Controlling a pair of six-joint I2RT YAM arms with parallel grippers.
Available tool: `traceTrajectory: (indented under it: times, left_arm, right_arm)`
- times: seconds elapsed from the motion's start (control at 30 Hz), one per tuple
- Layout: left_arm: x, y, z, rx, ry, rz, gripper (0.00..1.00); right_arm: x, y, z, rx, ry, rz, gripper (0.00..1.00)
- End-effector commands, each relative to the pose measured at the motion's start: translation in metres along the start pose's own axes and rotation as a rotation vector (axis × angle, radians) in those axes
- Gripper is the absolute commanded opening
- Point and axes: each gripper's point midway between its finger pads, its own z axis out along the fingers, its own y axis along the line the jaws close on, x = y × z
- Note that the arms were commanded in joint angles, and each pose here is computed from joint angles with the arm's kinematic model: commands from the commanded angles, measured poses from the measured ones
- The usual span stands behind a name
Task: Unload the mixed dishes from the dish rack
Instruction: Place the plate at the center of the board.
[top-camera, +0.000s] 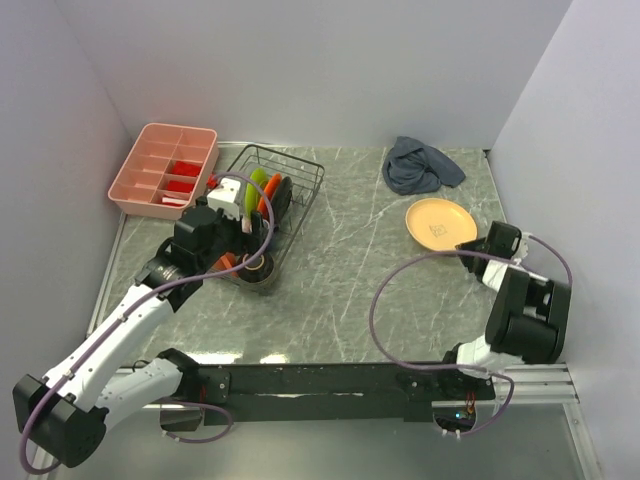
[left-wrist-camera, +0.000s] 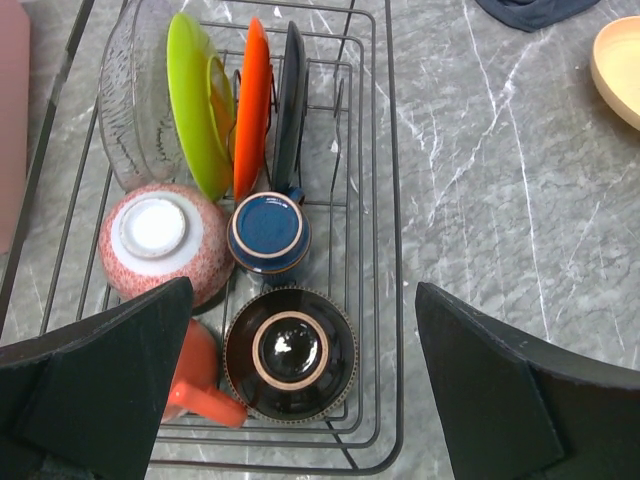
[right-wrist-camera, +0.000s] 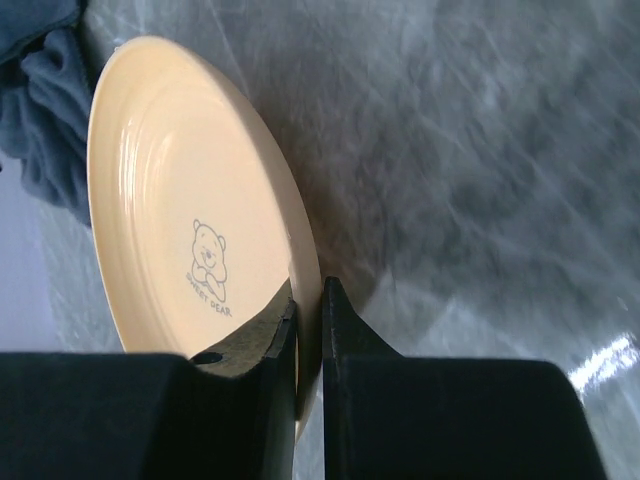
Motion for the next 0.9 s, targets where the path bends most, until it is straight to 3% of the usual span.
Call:
traceTrajectory:
  times: [0.0, 0.03, 0.23, 0.27, 0.33, 0.6, 0.87]
  left_arm:
    - [-0.005, 0.004, -0.006, -0.017, -0.027, -0.029, 1.0]
    - [-0.005, 0.005, -0.008, -0.019, -0.024, -0.029, 0.99]
    - [-0.005, 0.003, -0.007, -0.012, -0.017, -0.037, 0.99]
    - [-0.006, 0.002, -0.007, -0.01, -0.018, -0.038, 0.99]
    - [-0.006, 0.001, -0.004, -0.006, -0.009, -0.043, 1.0]
    - [-0.015, -0.006, 0.01, 0.0, 0.018, -0.086, 0.99]
    - [-0.032, -0.015, 0.025, 0.012, 0.058, -0.124, 0.99]
  right_arm:
    - [-0.023, 0.035, 0.017, -0.105, -0.032, -0.031, 0.11]
    - [-0.022, 0.036, 0.019, -0.108, -0.025, -0.028, 0.13]
    - [-0.012, 0.02, 0.019, -0.055, 0.017, -0.044, 0.48]
    - [-0.012, 0.017, 0.016, -0.043, 0.014, -0.048, 0.61]
    - [-0.015, 0.009, 0.007, -0.001, -0.003, -0.076, 0.76]
    - [-0.019, -0.021, -0.046, 0.113, -0.103, -0.097, 0.97]
    - [0.012, 0.016, -0.095, -0.104, -0.066, -0.165, 1.0]
